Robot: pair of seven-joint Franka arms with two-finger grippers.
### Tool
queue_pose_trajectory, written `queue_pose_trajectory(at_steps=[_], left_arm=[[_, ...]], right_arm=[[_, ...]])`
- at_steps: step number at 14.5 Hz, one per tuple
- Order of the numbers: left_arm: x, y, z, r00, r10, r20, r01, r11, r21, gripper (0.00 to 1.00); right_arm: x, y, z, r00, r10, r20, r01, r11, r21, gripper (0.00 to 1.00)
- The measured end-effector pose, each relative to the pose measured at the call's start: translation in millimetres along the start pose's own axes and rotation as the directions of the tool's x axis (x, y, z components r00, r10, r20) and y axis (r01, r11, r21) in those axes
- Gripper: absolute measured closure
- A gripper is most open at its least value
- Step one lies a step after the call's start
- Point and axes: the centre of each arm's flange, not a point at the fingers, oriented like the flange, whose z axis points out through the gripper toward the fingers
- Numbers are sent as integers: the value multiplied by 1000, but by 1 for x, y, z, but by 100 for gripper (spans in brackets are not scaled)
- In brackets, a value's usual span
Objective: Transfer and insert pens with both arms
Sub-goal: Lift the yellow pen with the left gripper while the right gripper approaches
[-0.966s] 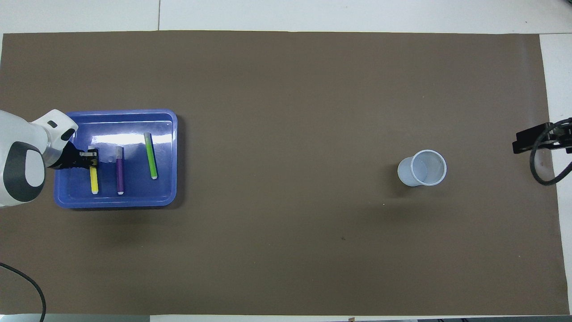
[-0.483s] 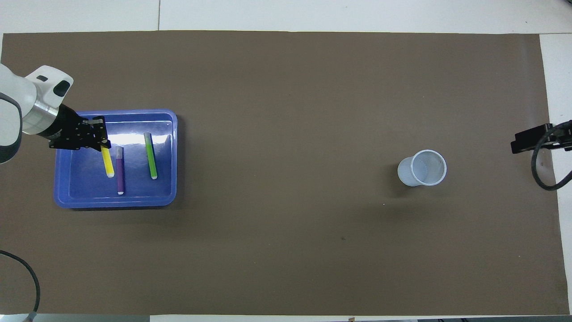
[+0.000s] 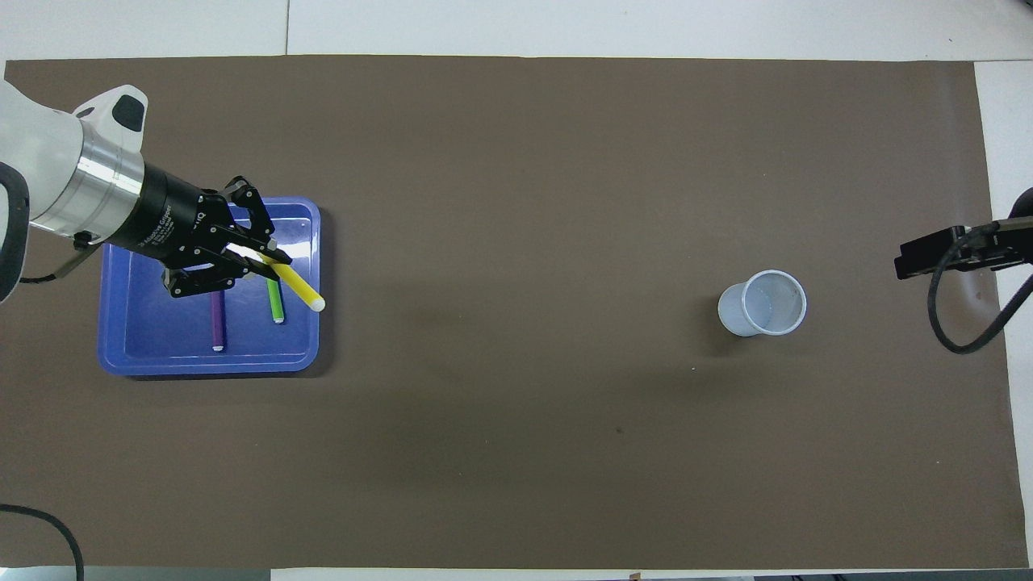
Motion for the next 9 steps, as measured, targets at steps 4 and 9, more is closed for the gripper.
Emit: queue_pose_trajectory(at_steps=[4, 9], left_arm=[[-51, 18, 14, 955, -204, 214, 220, 974, -52, 82], [-104, 34, 72, 889, -327, 320, 373, 923, -92, 82]], right_arm=[[-11, -27, 2, 997, -46, 65, 45, 999, 18, 0], [-13, -38, -1, 994, 61, 94, -87, 948, 307, 0]])
